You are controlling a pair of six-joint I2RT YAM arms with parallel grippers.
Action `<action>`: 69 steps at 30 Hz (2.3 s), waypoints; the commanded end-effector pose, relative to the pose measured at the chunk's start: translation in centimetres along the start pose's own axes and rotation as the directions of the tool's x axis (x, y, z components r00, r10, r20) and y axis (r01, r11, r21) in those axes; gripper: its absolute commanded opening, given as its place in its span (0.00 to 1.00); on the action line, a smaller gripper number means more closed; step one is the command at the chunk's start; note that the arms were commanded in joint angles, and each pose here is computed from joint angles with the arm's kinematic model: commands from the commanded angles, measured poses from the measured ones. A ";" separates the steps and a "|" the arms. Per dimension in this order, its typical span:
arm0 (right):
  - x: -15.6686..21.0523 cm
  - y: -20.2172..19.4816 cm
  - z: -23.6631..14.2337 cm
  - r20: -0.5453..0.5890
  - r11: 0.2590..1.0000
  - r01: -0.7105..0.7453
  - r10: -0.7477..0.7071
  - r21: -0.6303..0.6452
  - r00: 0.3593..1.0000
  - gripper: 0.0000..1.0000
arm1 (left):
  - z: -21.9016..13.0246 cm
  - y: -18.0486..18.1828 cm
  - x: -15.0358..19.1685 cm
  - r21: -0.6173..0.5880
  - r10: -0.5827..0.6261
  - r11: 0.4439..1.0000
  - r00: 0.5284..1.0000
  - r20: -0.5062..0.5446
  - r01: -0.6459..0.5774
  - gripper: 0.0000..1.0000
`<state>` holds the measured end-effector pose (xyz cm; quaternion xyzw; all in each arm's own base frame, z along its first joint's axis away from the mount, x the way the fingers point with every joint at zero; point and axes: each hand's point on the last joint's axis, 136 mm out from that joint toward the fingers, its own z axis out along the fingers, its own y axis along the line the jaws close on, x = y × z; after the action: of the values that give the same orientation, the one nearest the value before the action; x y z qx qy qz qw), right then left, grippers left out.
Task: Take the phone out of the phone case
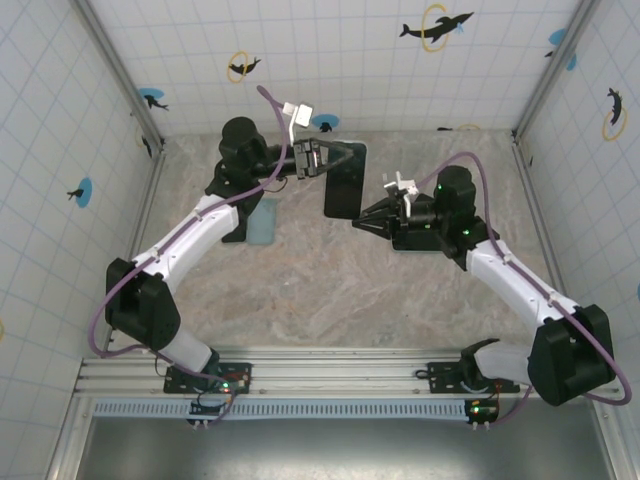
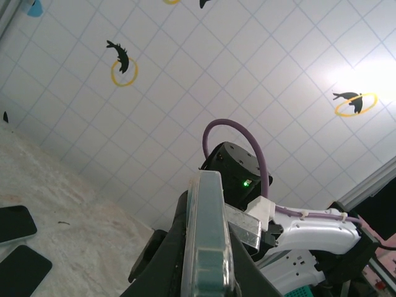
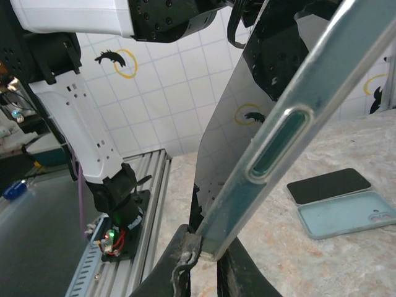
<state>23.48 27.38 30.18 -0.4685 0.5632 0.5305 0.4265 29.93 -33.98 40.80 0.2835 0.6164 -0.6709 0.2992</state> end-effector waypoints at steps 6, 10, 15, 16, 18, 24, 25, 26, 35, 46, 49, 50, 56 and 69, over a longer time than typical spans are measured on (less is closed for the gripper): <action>-2.8 -2.5 -0.6 -0.039 0.939 0.281 -0.279 0.197 0.959 0.04 | 0.8 -3.5 0.8 0.075 -0.077 0.994 0.995 -0.056 0.081 0.00; -3.8 -3.0 -0.7 -0.050 0.910 0.339 -0.337 0.240 0.940 0.03 | 1.1 -3.2 1.2 0.076 -0.102 0.991 0.992 -0.070 0.107 0.00; -5.2 -3.8 -1.0 -0.050 0.872 0.378 -0.382 0.311 0.923 0.03 | 1.4 -3.1 1.5 0.077 -0.119 0.989 0.990 -0.078 0.125 0.00; -5.6 -3.9 -1.1 -0.033 0.872 0.371 -0.381 0.320 0.924 0.03 | 1.3 -3.1 1.5 0.077 -0.119 0.989 0.990 -0.077 0.124 0.00; -6.2 -3.9 -1.1 -0.002 0.872 0.357 -0.378 0.333 0.926 0.02 | 1.4 -3.0 1.6 0.077 -0.126 0.988 0.989 -0.081 0.132 0.00; -7.5 -4.5 -1.3 0.027 0.840 0.361 -0.405 0.405 0.914 0.02 | 1.6 -3.1 2.0 0.083 -0.138 0.986 0.986 -0.091 0.146 0.00; -7.5 -4.6 -1.4 0.026 0.834 0.363 -0.410 0.416 0.912 0.02 | 1.6 -3.1 2.0 0.082 -0.140 0.986 0.986 -0.091 0.147 0.00; -7.5 -4.9 -1.5 0.028 0.826 0.360 -0.411 0.434 0.911 0.02 | 1.6 -3.1 2.0 0.084 -0.141 0.985 0.986 -0.092 0.149 0.00; -7.7 -5.3 -1.9 -0.001 0.777 0.394 -0.452 0.492 0.892 0.02 | 1.7 -3.1 1.9 0.090 -0.141 0.985 0.986 -0.092 0.149 0.00; -7.8 -5.4 -2.2 -0.018 0.714 0.418 -0.495 0.561 0.869 0.02 | 1.9 -2.6 1.6 0.083 -0.149 0.985 0.986 -0.075 0.155 0.00; -7.6 -5.5 -2.1 -0.026 0.709 0.419 -0.493 0.568 0.870 0.02 | 1.9 -2.6 1.6 0.090 -0.152 0.983 0.986 -0.074 0.159 0.00; -7.6 -5.5 -2.1 -0.030 0.703 0.423 -0.497 0.571 0.867 0.02 | 1.9 -2.7 1.6 0.092 -0.152 0.983 0.986 -0.072 0.158 0.00; -7.9 -4.7 -1.9 0.024 0.753 0.392 -0.475 0.528 0.880 0.02 | 1.6 -1.6 1.4 0.041 -0.147 0.988 0.988 -0.038 0.149 0.00; -6.9 -2.5 -1.7 0.243 0.920 0.141 -0.241 0.365 0.940 0.30 | 1.0 -0.3 0.0 0.000 -0.117 0.993 0.992 0.044 0.117 0.00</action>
<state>26.57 27.48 32.09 -0.4036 0.5736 0.4328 0.5663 31.69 -34.17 42.66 0.2191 0.6120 -0.6808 0.3375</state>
